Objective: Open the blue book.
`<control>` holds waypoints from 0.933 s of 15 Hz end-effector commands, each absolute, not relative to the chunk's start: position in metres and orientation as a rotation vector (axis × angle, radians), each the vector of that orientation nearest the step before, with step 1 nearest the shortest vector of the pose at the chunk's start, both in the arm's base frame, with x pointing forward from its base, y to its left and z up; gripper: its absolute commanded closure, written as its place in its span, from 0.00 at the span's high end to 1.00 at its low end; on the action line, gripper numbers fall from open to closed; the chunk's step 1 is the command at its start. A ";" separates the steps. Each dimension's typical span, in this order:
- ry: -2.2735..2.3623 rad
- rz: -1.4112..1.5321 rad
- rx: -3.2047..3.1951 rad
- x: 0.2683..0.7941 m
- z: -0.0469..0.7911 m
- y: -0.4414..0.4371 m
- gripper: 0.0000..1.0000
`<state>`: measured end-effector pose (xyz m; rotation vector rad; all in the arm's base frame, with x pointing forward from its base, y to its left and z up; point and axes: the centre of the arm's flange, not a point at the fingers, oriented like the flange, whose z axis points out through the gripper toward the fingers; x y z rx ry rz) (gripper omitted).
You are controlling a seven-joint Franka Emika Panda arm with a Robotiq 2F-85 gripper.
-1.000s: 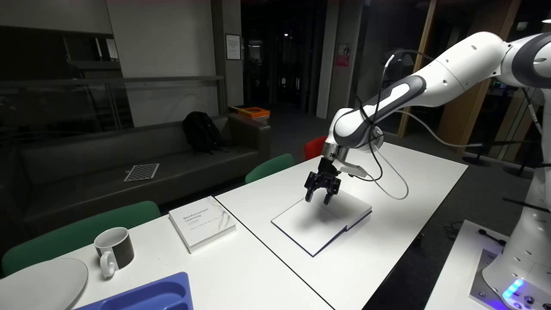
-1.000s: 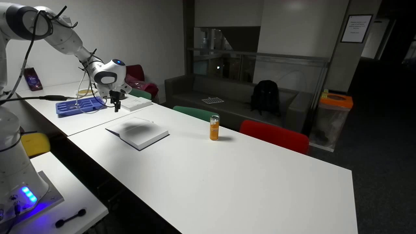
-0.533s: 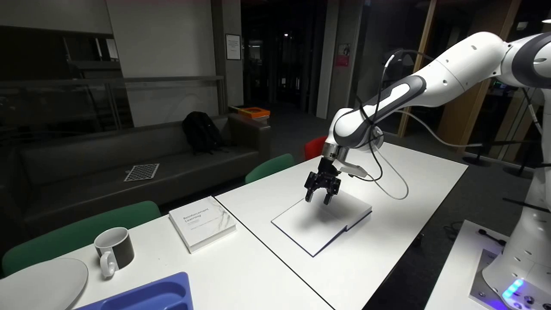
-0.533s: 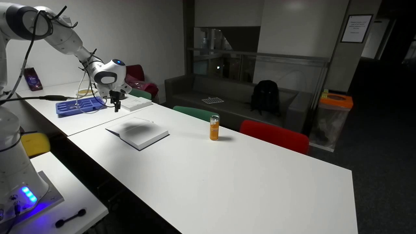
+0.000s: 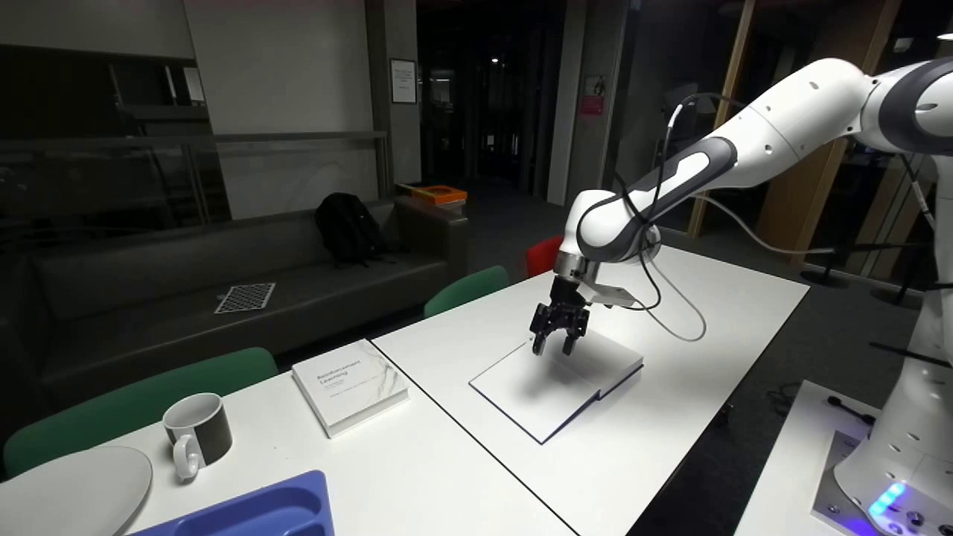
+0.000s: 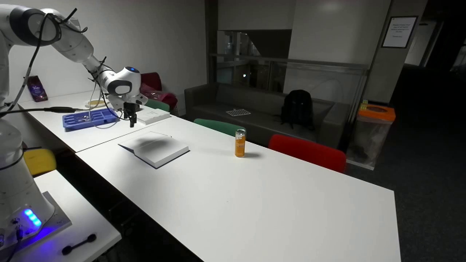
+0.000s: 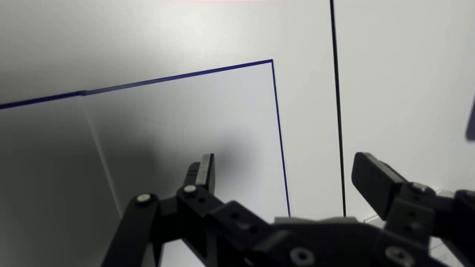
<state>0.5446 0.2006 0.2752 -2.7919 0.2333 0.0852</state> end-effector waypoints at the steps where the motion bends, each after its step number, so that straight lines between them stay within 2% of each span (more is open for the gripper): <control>1: 0.118 0.134 -2.895 0.550 0.280 0.206 1.00; 14: -0.275 0.368 -2.942 0.546 0.292 0.215 1.00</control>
